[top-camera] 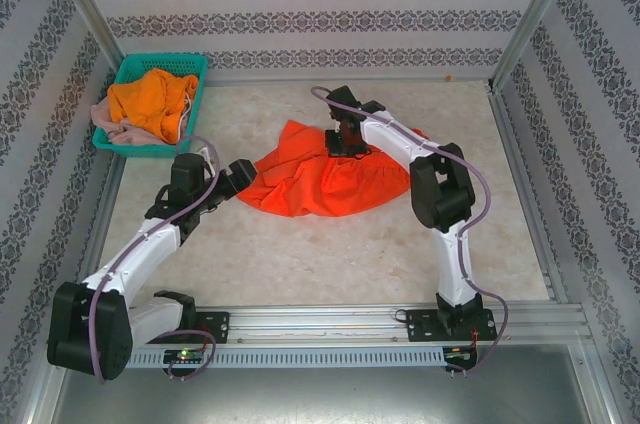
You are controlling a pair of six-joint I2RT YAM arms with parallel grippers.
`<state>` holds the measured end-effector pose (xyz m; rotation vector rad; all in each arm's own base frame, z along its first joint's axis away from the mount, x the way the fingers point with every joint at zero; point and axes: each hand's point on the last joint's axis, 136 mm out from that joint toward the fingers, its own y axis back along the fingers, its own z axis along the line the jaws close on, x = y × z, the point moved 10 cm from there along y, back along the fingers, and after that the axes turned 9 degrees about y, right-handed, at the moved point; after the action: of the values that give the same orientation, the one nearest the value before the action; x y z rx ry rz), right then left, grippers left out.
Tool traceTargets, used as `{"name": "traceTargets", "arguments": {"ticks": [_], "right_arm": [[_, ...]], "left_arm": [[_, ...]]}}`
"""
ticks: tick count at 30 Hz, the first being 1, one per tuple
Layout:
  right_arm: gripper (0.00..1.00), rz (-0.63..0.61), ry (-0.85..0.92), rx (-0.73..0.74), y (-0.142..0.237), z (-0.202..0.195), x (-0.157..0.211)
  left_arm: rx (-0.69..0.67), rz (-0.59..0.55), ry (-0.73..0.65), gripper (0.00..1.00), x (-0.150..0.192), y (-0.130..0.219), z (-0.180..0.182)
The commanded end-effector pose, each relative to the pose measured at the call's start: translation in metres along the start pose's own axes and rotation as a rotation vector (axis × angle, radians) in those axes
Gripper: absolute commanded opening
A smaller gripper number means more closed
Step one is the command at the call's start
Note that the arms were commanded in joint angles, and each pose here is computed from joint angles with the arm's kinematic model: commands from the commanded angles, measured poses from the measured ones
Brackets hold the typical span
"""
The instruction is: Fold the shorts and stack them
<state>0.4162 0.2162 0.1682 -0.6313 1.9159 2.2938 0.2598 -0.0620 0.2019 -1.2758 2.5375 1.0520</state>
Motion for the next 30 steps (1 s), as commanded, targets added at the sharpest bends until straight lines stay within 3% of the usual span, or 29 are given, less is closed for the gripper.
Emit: {"name": "traceTargets", "arguments": {"ticks": [1, 5, 10, 17, 20, 25, 30], "right_arm": [[0.01, -0.154, 0.024, 0.03, 0.071, -0.009, 0.001], [0.0, -0.322, 0.051, 0.023, 0.146, -0.019, 0.034], [0.0, -0.411, 0.008, 0.008, 0.182, -0.036, 0.105], [0.0, -0.396, -0.232, 0.067, 0.16, -0.07, 0.204], [0.0, -0.341, -0.294, 0.07, 0.144, -0.077, 0.233], [0.0, -0.299, -0.358, 0.072, 0.13, -0.082, 0.255], [0.0, -0.288, -0.36, 0.076, 0.125, -0.083, 0.258]], "left_arm": [[-0.002, -0.015, -0.029, 0.88, -0.001, -0.005, -0.002], [-0.012, -0.006, -0.015, 0.86, -0.003, -0.012, 0.0], [0.036, 0.023, -0.025, 0.79, -0.006, -0.026, -0.011], [0.009, 0.137, -0.153, 0.77, 0.005, -0.057, -0.043], [-0.021, 0.107, -0.188, 0.74, 0.003, -0.055, -0.049], [-0.103, 0.059, -0.238, 0.83, -0.001, -0.034, -0.051], [-0.238, 0.061, -0.201, 0.88, 0.012, -0.018, -0.021]]}}
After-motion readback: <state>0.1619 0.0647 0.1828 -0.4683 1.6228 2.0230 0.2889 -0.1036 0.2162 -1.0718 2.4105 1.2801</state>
